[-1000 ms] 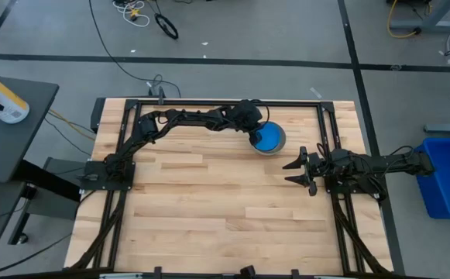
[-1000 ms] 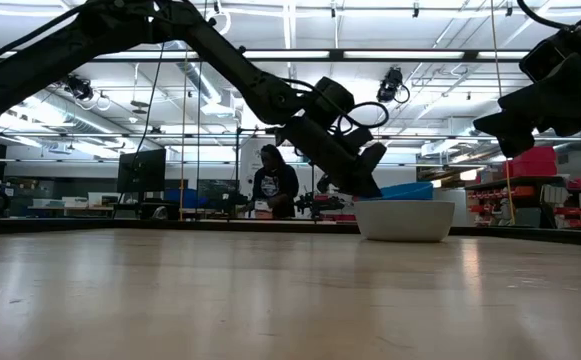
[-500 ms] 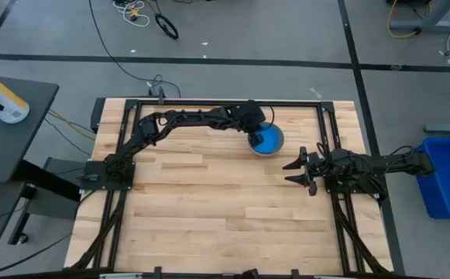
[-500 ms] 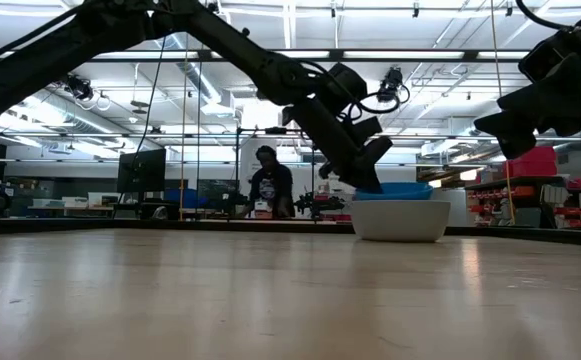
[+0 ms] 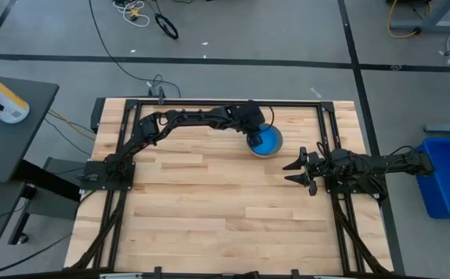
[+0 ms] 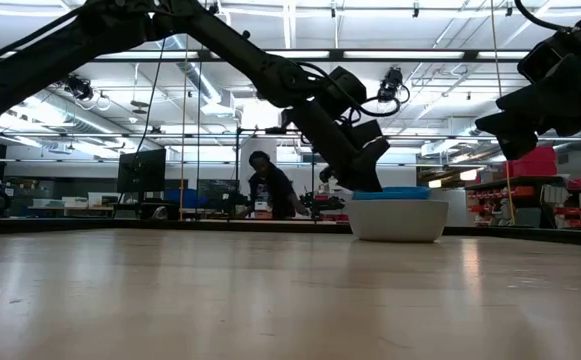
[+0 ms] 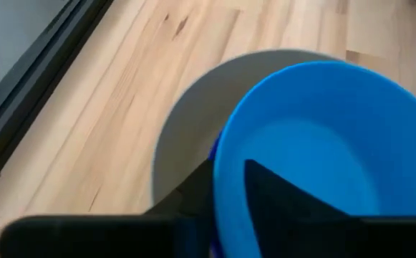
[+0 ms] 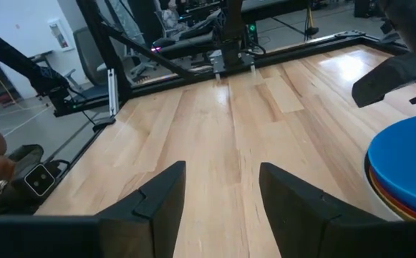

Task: Nest bowls inside each other
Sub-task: Stack the blue bowl on top of the dark blue bowl, then return to Home Position

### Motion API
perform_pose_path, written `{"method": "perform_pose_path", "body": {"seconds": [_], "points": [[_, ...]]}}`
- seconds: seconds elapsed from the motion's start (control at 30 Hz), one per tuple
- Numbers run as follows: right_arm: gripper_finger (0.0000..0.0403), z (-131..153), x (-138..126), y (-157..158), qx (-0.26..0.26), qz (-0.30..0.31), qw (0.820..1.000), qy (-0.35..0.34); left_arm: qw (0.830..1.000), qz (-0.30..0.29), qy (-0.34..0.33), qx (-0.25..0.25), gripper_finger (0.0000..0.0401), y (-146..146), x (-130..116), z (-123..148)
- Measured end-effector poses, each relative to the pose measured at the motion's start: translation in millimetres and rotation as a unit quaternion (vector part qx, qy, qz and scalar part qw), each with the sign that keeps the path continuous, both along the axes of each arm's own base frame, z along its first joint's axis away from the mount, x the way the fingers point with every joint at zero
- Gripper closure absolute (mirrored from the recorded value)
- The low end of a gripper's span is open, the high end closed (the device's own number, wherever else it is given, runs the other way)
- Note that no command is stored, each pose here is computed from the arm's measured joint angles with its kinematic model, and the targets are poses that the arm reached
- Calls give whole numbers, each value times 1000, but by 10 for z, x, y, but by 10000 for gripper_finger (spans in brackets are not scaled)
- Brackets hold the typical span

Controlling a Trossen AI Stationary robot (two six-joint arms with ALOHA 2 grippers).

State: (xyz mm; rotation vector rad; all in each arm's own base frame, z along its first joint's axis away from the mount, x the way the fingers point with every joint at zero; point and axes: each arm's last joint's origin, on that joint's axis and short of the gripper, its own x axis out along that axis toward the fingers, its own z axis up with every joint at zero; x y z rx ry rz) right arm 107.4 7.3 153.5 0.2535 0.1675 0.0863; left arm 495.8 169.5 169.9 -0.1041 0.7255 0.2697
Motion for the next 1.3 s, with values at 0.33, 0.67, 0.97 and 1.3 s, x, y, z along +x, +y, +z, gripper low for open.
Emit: {"method": "perform_pose_path", "body": {"seconds": [0.33, 0.67, 0.97, 1.3], "points": [[200, 0, 0, 0, 0, 0, 1000, 0, 1000, 13, -9, 21, 160, 5, 19, 23], [184, 0, 0, 0, 0, 0, 1000, 0, 998, -1, -41, 38, 98, 11, 62, 75], [178, -2, 1, 0, 0, 0, 1000, 1, 994, -29, -79, 71, 97, 8, 66, 286], [199, -23, 12, 0, -14, 2, 1000, 11, 994, -33, -66, 81, 97, -177, -316, 1159]]}}
